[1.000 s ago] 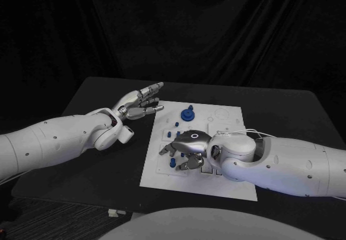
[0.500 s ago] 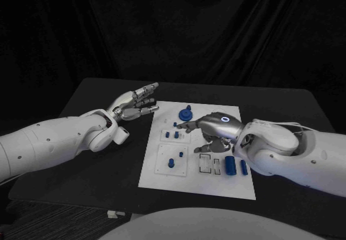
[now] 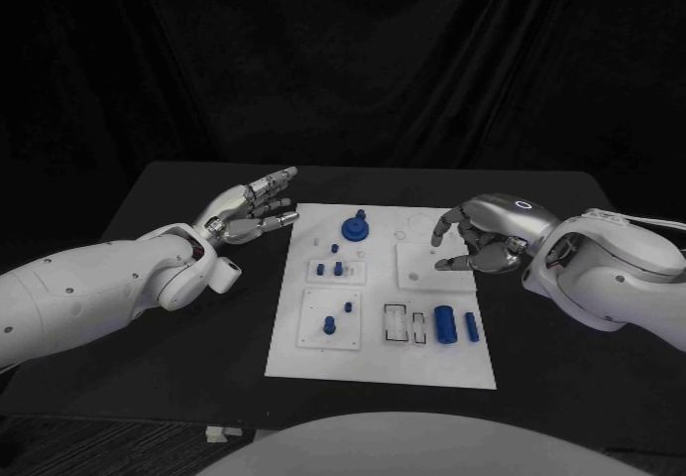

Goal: Assemble the parts on the task board

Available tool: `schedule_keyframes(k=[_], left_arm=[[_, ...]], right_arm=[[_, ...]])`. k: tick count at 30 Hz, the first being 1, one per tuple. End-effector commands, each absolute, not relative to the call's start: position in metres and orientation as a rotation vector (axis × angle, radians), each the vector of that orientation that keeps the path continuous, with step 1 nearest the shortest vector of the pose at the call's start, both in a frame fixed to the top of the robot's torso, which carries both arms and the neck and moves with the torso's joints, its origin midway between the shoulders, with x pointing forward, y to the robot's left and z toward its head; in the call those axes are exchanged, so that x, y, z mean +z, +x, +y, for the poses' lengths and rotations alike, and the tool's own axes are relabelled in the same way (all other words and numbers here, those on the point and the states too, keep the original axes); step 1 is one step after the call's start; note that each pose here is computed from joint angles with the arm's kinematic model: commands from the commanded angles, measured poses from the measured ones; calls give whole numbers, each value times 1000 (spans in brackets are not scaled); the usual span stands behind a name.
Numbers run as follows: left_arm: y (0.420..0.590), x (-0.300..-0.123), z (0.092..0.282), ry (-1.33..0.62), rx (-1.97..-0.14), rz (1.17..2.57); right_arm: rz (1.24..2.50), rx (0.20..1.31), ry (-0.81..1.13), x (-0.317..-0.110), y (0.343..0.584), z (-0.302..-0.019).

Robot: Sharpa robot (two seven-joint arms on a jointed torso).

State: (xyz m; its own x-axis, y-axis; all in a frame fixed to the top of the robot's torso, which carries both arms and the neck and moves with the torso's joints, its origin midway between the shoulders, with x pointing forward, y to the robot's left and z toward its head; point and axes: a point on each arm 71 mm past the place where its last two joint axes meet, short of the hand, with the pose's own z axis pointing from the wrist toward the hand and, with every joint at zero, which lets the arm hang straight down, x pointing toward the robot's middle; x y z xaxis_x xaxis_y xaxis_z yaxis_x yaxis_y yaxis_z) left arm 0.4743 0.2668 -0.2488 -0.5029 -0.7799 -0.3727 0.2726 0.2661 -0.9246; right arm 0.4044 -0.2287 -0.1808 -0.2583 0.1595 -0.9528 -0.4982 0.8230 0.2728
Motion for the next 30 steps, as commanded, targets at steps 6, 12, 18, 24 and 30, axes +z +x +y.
schedule_keyframes(k=[6,12,18,24,30], left_arm=[[472,-249,267,-483,-1423,1587],[472,-250,266,-484,-1427,1591],[471,-251,266,-486,-1426,1593],[471,-252,266,-488,-1425,1596],[471,-252,266,-488,-1426,1598]], right_arm=[[2019,336,-143,-213,400,-255],[2070,261,-119,-222,398,-257],[2084,248,-111,-224,395,-254],[2135,232,-102,-228,392,-249],[2204,237,-74,-236,388,-243]])
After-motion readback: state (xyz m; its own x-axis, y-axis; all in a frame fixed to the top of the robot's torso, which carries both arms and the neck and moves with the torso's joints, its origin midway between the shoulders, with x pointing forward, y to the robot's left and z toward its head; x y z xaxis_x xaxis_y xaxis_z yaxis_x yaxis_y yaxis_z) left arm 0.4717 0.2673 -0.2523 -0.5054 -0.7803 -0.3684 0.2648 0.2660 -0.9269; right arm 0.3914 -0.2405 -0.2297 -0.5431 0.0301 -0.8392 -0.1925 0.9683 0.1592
